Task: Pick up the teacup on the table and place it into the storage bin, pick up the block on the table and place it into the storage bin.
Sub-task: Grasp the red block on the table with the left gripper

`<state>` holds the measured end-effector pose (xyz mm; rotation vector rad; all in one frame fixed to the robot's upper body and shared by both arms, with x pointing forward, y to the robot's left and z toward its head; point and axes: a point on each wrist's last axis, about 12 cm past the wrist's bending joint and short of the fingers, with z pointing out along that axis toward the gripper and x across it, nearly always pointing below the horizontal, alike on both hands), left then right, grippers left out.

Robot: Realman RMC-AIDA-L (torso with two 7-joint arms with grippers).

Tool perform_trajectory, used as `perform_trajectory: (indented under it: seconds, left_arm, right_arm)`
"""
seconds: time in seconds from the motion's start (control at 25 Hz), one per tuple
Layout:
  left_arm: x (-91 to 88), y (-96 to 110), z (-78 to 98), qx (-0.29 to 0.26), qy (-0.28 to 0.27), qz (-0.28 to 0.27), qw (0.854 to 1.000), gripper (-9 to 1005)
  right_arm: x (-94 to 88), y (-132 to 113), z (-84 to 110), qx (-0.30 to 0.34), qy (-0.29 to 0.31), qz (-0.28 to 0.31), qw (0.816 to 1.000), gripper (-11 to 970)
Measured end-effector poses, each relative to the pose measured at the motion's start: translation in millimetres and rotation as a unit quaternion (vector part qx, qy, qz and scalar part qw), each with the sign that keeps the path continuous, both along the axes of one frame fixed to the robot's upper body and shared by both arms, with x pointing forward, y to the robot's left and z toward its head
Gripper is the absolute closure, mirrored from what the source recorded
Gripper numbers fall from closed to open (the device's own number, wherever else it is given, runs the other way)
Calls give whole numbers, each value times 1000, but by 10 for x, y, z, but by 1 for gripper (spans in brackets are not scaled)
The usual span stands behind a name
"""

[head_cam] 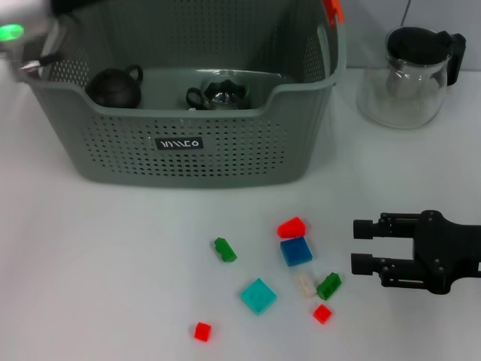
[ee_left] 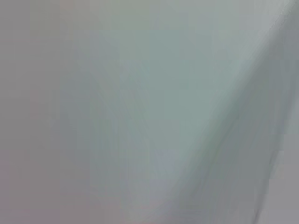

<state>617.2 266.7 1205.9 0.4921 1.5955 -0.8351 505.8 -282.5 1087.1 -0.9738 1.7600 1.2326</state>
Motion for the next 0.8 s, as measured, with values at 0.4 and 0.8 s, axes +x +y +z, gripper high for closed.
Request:
perform_trajectory:
  seconds: [0.4,0.8]
  left_arm:
    - [-1225,553,-524,-4,-158,-119,980,248]
    - [-1678,266,-1408,130,-55,-237,961,310]
  right_arm:
    - [21,2,15,1,-3,-2,1000,305]
    - [33,20,17,3,-2,-2,1000,305]
